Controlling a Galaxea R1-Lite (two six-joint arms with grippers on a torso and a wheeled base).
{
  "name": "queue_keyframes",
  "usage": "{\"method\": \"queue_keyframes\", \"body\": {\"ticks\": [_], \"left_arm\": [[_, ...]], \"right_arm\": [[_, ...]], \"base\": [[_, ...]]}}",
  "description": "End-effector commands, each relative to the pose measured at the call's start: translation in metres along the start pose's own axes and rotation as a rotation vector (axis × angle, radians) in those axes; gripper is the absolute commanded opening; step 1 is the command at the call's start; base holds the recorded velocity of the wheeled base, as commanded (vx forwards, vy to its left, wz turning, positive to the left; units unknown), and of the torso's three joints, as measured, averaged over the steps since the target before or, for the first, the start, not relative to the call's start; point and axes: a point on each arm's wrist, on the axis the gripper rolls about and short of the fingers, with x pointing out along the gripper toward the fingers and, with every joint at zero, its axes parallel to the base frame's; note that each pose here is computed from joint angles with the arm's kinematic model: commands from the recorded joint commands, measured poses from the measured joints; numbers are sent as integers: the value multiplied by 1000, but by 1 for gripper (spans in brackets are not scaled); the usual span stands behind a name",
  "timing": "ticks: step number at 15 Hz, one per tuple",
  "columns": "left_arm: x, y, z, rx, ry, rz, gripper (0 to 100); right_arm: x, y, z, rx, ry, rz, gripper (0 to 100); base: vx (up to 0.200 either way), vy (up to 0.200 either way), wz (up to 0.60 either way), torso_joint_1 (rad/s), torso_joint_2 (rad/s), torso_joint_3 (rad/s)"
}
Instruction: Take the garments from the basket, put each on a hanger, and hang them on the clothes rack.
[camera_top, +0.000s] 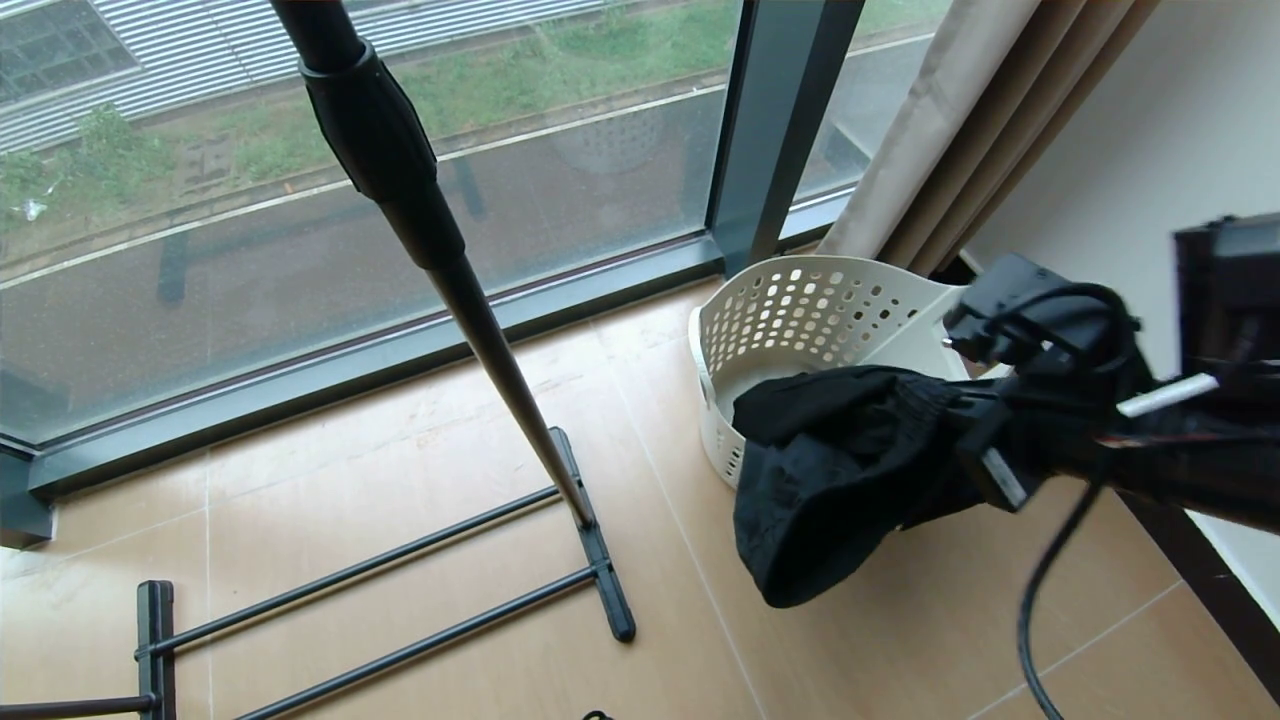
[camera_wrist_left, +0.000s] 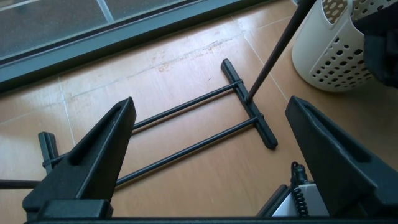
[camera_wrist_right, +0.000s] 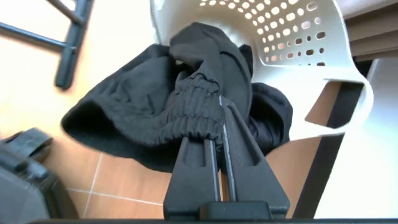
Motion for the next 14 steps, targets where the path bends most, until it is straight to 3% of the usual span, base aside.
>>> {"method": "queue_keyframes", "body": {"ticks": [1,6,14], "left_arm": [[0,0,0,1,1,-2,100],[0,0,0,9,3,-5,100],[0,0,0,9,2,-15,100]], "right_arm": [[-79,8,-44,7,-156,14,0],[-75,10,-45,-8,-149,14,0],[-66,13,-50,-13,-110,25,0]], "base": [[0,0,0,0,0,0],[0,0,0,0,0,14],[0,0,0,1,3,184]]}}
